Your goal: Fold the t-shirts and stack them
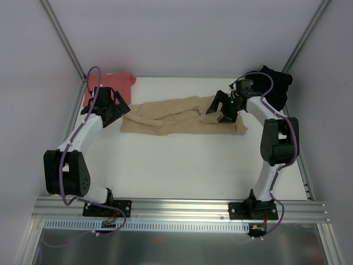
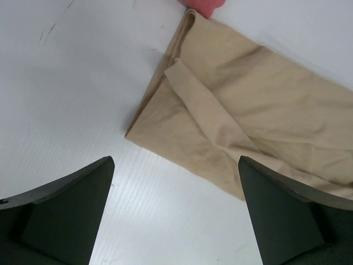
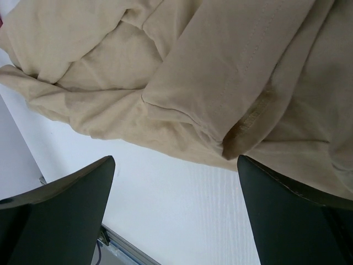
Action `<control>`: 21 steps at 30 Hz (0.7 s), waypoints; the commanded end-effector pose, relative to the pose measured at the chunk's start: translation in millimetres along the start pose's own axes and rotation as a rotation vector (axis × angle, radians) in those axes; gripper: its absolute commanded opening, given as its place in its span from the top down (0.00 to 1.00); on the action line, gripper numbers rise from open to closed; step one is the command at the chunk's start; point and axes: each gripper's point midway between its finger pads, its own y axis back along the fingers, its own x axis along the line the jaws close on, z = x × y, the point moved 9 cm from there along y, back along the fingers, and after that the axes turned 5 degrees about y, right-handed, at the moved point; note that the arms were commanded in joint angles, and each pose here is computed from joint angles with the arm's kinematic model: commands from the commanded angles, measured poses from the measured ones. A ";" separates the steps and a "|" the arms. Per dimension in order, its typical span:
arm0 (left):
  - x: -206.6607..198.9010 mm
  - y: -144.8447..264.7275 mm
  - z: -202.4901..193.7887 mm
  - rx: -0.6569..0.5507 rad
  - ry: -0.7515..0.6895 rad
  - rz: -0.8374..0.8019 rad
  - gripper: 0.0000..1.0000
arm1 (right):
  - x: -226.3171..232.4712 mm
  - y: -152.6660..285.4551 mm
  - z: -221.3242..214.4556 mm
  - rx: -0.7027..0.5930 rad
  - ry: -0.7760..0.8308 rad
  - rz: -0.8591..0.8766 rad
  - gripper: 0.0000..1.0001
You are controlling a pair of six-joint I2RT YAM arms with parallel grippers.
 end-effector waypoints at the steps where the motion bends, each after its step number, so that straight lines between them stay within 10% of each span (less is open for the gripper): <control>1: -0.9 32.3 4.1 -0.057 0.009 -0.095 0.01 | 1.5 -8.0 5.7 -0.013 -0.003 0.020 0.01; 9: 2.3 64.9 1.6 -0.087 -0.006 -0.160 0.01 | -7.3 -22.3 1.9 0.017 -0.006 -0.007 0.08; 12: 4.0 68.0 0.1 -0.095 -0.008 -0.168 0.01 | -9.0 -29.1 1.8 0.030 -0.014 0.012 0.39; 15: 6.7 67.9 -2.8 -0.090 -0.012 -0.162 0.01 | -7.5 -33.7 4.5 0.027 -0.026 0.042 0.92; 21: 10.0 66.2 -6.8 -0.085 -0.017 -0.156 0.01 | 5.1 -27.6 18.4 -0.011 -0.013 0.057 1.00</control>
